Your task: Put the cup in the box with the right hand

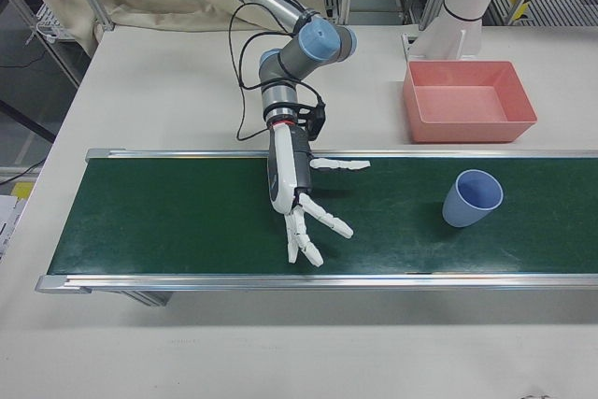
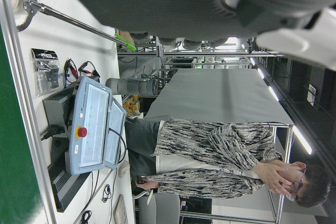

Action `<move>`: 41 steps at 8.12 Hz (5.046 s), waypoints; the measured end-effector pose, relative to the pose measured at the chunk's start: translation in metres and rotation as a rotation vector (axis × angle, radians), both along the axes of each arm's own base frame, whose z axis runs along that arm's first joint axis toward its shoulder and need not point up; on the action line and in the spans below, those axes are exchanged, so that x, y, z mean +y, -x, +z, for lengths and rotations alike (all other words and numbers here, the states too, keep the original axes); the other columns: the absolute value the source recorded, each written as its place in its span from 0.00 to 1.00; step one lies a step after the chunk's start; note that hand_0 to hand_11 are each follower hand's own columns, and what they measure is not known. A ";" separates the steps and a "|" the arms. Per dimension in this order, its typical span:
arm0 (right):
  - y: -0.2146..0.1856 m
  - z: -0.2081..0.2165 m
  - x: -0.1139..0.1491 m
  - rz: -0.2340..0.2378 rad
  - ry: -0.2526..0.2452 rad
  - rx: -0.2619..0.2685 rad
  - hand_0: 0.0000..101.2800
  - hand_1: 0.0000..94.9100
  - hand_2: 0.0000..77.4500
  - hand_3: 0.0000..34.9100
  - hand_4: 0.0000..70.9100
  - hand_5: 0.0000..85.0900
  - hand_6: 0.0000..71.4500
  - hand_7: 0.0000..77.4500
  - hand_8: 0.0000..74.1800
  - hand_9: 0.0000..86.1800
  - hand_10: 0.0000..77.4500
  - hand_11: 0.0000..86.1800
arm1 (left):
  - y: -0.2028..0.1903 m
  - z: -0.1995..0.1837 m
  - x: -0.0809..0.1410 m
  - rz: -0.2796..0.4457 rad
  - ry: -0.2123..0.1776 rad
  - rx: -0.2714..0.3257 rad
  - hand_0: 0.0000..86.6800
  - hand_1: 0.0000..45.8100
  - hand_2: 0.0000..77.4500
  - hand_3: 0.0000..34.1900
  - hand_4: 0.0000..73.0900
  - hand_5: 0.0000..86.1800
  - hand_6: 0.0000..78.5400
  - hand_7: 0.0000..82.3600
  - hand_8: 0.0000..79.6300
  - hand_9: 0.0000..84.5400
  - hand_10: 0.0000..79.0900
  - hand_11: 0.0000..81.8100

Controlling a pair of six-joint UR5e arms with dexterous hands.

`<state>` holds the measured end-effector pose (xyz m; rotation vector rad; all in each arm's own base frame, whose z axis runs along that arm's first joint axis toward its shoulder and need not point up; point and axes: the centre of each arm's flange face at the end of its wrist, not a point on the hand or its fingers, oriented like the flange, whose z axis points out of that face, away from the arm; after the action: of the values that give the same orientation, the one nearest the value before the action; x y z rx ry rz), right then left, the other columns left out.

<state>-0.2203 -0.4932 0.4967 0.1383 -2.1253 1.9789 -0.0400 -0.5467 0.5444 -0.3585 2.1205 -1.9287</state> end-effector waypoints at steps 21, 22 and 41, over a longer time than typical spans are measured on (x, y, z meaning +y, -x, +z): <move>0.035 -0.205 0.161 -0.115 -0.255 0.091 0.53 0.06 0.39 0.00 0.53 0.15 0.50 0.90 0.83 0.88 0.56 0.72 | 0.000 0.001 0.001 0.000 0.001 0.000 0.00 0.01 0.01 0.00 0.01 0.01 0.01 0.01 0.00 0.00 0.00 0.00; 0.083 -0.210 0.194 -0.166 -0.244 0.105 0.54 0.06 0.39 0.00 0.53 0.15 0.50 0.90 0.85 0.88 0.57 0.73 | 0.000 0.000 0.001 0.000 0.001 0.000 0.00 0.01 0.01 0.00 0.01 0.01 0.01 0.01 0.00 0.00 0.00 0.00; -0.180 -0.041 0.026 -0.139 -0.057 0.012 0.59 0.16 0.01 0.00 0.26 0.07 0.05 0.21 0.10 0.17 0.01 0.05 | 0.000 0.002 0.000 0.000 0.002 0.000 0.00 0.01 0.01 0.00 0.01 0.01 0.00 0.01 0.00 0.00 0.00 0.00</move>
<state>-0.0402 -0.4668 0.4560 0.0118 -2.1235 1.8363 -0.0401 -0.5463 0.5462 -0.3585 2.1184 -1.9311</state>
